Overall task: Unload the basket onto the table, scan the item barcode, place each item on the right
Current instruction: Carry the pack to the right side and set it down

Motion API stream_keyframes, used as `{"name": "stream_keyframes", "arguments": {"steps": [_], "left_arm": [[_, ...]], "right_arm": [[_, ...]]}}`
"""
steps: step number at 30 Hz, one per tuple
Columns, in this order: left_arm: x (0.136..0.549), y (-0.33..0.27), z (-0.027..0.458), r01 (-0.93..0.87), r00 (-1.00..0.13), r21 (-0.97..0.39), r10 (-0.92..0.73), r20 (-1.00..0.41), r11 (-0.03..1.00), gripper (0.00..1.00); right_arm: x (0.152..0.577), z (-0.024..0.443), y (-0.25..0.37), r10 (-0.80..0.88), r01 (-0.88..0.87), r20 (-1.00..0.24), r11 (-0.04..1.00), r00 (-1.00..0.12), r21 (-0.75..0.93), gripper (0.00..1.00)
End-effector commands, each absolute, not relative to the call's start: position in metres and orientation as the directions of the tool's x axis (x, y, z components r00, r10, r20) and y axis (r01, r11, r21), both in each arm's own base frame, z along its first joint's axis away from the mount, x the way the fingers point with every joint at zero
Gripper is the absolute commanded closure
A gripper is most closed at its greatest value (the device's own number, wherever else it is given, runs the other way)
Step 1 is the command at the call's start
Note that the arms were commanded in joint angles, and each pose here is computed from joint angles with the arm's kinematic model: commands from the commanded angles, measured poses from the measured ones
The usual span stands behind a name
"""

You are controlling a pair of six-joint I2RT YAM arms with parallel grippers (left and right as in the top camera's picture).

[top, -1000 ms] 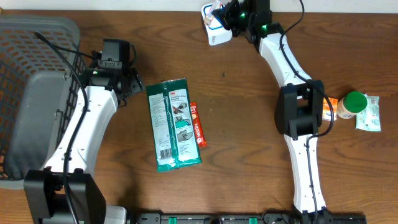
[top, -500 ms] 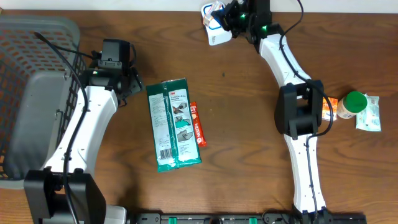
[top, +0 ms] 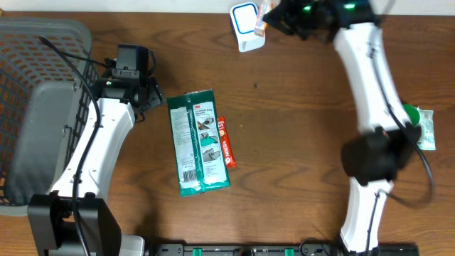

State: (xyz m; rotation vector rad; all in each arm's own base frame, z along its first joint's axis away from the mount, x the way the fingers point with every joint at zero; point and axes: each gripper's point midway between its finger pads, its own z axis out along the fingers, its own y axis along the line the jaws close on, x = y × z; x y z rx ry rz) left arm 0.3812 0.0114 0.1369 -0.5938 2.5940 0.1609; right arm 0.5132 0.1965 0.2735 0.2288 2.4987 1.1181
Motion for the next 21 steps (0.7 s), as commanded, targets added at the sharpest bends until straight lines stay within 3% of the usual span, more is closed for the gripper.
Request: {"name": "stream_keyframes", "arguments": {"steps": [1, 6, 9, 15, 21], "left_arm": [[0.382, 0.014, 0.139, -0.435, -0.796, 0.026, -0.371, -0.479, 0.9, 0.15], [0.382, 0.014, 0.139, -0.435, -0.796, 0.026, -0.371, -0.479, 0.9, 0.15], [0.382, 0.014, 0.139, -0.435, -0.796, 0.026, -0.371, -0.479, 0.9, 0.15], [0.382, 0.014, 0.139, -0.435, -0.796, 0.026, -0.371, -0.479, 0.9, 0.15], [0.382, 0.014, 0.139, -0.435, -0.796, 0.026, -0.371, -0.479, 0.9, 0.15]], "right_arm": [[0.47, 0.301, 0.185, 0.074, -0.25, -0.452, 0.749, -0.889, 0.614, 0.99], [0.418, 0.261, 0.125, 0.046, -0.053, -0.274, 0.937, -0.961, 0.345, 0.99], [0.392, 0.236, 0.092, 0.048, 0.023, -0.151, 0.986, -0.987, 0.163, 0.99], [0.371, 0.184, 0.054, 0.117, 0.117, -0.006, 0.99, -0.993, -0.073, 0.99], [0.346, 0.123, 0.002, 0.199, 0.158, 0.067, 0.906, -0.978, -0.392, 0.99]]}}
